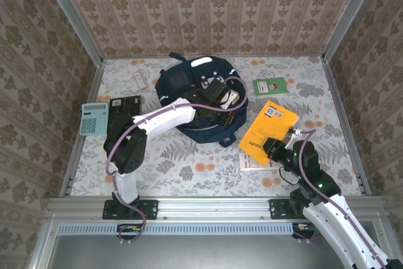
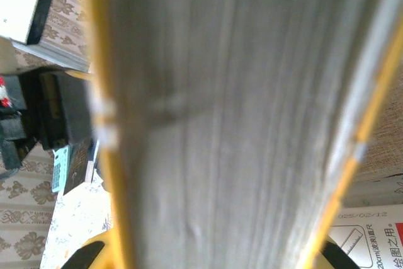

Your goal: Pack the student bag

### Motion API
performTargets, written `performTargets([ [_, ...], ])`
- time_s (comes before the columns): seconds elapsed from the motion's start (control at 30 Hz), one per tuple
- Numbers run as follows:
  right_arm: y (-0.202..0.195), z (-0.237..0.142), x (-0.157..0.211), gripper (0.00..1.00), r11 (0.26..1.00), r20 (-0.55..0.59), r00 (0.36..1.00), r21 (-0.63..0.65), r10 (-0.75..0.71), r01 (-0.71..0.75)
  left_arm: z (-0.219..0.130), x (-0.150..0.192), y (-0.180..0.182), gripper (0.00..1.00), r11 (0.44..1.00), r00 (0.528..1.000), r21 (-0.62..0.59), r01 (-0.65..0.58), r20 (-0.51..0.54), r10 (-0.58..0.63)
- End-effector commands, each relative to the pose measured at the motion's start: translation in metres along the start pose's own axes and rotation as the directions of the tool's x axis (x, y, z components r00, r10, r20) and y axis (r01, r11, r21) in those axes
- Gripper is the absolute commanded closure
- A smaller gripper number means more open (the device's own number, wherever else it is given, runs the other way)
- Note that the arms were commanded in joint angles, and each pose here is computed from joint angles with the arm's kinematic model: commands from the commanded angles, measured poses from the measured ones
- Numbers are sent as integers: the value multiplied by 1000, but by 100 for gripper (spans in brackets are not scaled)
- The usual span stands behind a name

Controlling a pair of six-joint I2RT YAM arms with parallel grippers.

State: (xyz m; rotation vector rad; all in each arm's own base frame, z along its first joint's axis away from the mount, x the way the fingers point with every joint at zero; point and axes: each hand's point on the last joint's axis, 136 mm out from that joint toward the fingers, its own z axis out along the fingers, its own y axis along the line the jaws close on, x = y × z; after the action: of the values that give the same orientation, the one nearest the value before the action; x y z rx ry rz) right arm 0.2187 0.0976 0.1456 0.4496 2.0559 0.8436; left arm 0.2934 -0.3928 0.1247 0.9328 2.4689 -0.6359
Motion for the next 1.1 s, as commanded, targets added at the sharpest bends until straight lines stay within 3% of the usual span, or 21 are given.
performTargets([
  [0.0,23,-2,-15,100,995,58,998,-100,-12,18,1,-6,4,83,1000,999,18,20,36,-21],
  [0.23,17,-4,-14,100,997,58,998,-77,-15,19,24,-4,-1,81,999,1000,31,23,16,-23],
  [0.43,4,-18,-17,100,1000,102,995,-15,-22,24,39,-11,-14,67,999,1000,18,-31,4,31],
  [0.87,-6,-33,-20,100,1000,151,988,18,-23,21,68,-5,5,52,973,987,-176,-152,-77,140],
  [1.0,-5,-32,-20,100,1000,149,989,12,-23,21,75,3,4,54,961,978,-197,-194,-115,174],
  [1.07,-4,-32,-19,100,1000,146,989,9,-22,21,75,3,3,68,960,978,-201,-196,-112,176],
])
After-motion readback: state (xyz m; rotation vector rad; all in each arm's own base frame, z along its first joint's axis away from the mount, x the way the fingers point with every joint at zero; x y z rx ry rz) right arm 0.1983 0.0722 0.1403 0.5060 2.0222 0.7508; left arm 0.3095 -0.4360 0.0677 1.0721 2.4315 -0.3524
